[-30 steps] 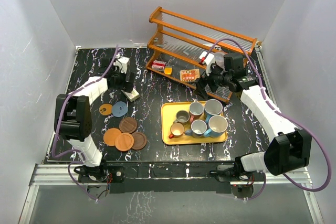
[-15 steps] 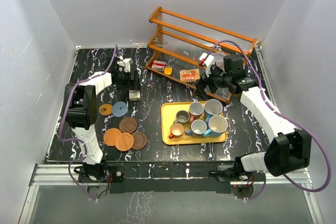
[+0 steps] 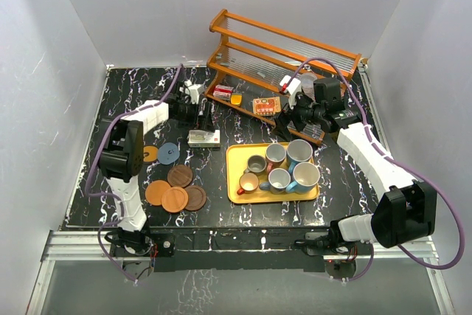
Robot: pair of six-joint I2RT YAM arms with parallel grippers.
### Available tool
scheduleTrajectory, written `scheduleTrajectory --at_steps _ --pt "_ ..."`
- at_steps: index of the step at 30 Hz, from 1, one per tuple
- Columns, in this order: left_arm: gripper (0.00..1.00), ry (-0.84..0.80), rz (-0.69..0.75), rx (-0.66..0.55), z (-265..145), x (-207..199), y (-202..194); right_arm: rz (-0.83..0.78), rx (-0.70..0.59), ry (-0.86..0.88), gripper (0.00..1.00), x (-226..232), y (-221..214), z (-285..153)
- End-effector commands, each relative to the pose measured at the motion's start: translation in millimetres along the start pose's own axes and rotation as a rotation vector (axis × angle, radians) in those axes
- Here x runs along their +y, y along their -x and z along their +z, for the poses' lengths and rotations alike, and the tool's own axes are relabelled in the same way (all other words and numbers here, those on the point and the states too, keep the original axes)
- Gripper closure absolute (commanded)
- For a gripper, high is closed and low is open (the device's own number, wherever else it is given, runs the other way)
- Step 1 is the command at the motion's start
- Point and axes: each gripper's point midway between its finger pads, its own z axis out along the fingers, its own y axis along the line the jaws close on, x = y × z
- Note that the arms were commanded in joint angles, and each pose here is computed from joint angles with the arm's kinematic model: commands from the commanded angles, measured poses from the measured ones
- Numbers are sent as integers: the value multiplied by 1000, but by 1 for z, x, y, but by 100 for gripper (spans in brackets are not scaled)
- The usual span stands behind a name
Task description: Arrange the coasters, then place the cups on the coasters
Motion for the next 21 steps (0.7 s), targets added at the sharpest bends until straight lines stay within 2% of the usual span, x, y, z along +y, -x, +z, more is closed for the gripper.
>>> scheduleTrajectory --at_steps 1,5,11,14,21 --pt "4 87 159 -62 -49 5 12 -50 -52 -20 2 -6 15 0" --pt "1 125 332 -47 -65 8 -5 -51 -45 -21 2 -7 13 1" --pt "1 119 438 40 -77 9 -36 -51 -42 -18 2 -6 12 2" --pt "6 97 451 66 -76 8 -47 -50 -39 -20 2 -7 11 2" --pt "24 93 467 69 -53 12 -46 -49 -33 -22 2 -8 9 3"
